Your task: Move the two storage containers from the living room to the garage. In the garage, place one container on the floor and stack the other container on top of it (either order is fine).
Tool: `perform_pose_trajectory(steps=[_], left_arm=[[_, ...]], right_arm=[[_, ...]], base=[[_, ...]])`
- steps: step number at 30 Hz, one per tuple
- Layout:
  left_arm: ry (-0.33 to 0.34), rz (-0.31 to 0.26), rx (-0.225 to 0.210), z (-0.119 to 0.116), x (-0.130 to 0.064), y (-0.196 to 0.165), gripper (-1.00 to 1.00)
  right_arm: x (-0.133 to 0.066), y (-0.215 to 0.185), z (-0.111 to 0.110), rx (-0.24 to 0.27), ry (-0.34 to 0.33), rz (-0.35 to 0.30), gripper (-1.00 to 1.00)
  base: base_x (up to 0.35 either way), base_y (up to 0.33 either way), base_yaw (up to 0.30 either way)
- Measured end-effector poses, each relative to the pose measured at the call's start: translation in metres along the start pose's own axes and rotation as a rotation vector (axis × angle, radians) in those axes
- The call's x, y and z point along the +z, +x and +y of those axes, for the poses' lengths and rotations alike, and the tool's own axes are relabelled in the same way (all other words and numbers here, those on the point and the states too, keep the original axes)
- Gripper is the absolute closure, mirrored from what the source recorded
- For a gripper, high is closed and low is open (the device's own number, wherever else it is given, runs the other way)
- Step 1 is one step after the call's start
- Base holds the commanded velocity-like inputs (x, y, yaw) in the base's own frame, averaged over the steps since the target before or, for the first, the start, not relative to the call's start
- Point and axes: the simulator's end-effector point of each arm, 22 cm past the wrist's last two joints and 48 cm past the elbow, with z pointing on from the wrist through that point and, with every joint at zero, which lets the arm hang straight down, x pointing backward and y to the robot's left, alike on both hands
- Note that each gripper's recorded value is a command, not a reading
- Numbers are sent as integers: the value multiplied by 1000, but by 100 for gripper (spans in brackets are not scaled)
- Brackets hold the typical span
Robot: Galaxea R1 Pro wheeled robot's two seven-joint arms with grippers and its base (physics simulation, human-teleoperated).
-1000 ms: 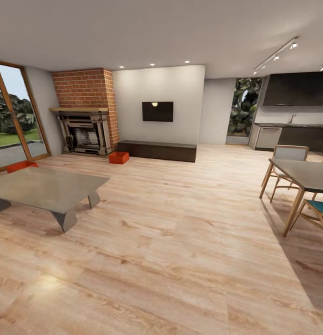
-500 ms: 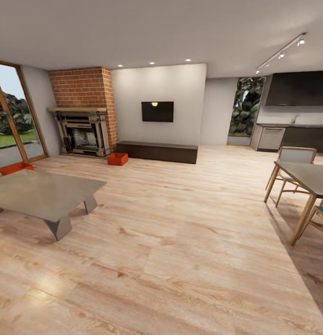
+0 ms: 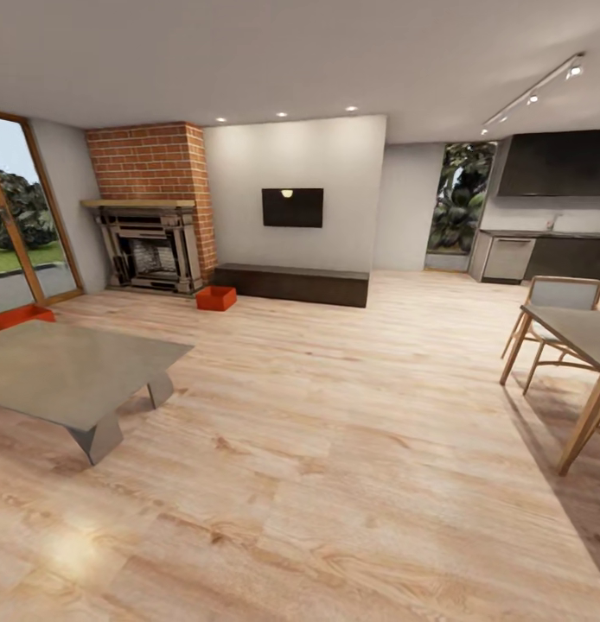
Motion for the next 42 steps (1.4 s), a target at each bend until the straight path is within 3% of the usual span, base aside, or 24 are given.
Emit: perform_pose_trajectory(steps=[42], left_arm=[[0,-5,0,0,0,-1,-100]], right_arm=[[0,1,-1,-14,1,2,-100]], base=[[321,0,0]])
